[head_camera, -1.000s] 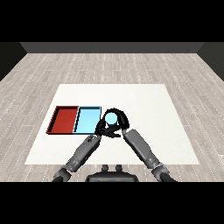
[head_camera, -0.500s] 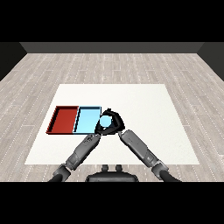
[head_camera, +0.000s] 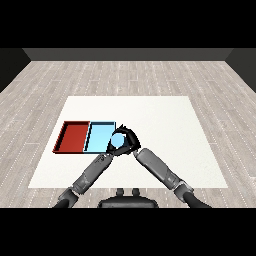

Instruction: Pick the blue can and put it in the blue box

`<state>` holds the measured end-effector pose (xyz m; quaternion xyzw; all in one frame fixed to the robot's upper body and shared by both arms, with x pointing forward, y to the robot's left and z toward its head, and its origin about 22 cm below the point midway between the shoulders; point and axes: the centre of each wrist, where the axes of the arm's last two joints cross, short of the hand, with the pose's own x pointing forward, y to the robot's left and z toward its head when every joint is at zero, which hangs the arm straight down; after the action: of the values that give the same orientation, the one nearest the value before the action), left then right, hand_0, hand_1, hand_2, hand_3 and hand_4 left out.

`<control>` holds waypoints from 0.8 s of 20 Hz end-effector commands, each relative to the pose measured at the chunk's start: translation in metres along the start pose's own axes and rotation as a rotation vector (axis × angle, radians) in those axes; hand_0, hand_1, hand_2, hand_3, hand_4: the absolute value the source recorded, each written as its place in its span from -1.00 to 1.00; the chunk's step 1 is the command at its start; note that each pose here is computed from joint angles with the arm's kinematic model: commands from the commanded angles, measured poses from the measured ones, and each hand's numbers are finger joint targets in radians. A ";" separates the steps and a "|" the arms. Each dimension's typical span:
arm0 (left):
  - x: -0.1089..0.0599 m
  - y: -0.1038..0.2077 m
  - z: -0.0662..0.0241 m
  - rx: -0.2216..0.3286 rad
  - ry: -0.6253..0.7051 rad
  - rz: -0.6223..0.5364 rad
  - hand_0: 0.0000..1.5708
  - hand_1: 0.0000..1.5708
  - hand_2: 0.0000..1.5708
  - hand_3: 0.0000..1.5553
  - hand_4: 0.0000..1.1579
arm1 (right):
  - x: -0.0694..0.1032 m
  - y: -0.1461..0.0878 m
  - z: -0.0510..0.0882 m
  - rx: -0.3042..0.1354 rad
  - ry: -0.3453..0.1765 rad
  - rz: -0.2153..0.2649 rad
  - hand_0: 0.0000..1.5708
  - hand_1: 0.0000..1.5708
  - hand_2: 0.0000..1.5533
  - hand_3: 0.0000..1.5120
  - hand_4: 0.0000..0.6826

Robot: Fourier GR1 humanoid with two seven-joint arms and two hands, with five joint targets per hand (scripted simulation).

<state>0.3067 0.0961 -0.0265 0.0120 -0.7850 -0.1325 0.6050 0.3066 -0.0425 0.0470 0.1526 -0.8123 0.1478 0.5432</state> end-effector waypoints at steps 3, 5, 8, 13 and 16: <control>0.015 -0.026 -0.0020 0.059 -0.032 0.073 0.21 0.21 0.23 0.09 0.19 | 0.005 0.015 -0.001 0.017 -0.016 -0.092 0.84 0.84 0.87 0.84 0.77; -0.004 -0.026 0.0123 0.039 0.001 0.063 -0.01 -0.01 0.04 -0.12 0.16 | 0.016 0.029 0.003 0.018 0.010 -0.068 0.83 0.83 0.87 0.84 0.78; 0.004 -0.023 -0.0025 0.034 -0.014 0.075 -0.27 -0.27 -0.10 -0.35 0.14 | 0.011 0.023 0.012 0.024 -0.013 -0.095 0.83 0.83 0.87 0.84 0.73; 0.009 -0.020 0.0103 0.036 0.048 0.176 0.80 0.80 0.79 0.65 0.04 | 0.004 -0.006 0.009 -0.009 0.013 -0.072 0.82 0.82 0.88 0.85 0.68; -0.011 -0.019 0.0217 0.043 0.036 0.202 0.81 0.81 0.72 0.29 0.18 | 0.011 0.005 -0.001 -0.031 0.017 -0.189 0.61 0.61 0.76 0.75 0.21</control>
<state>0.2941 0.0902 -0.0343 -0.0222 -0.7681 -0.0622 0.6369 0.3012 -0.0467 0.0461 0.1880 -0.8024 0.1140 0.5549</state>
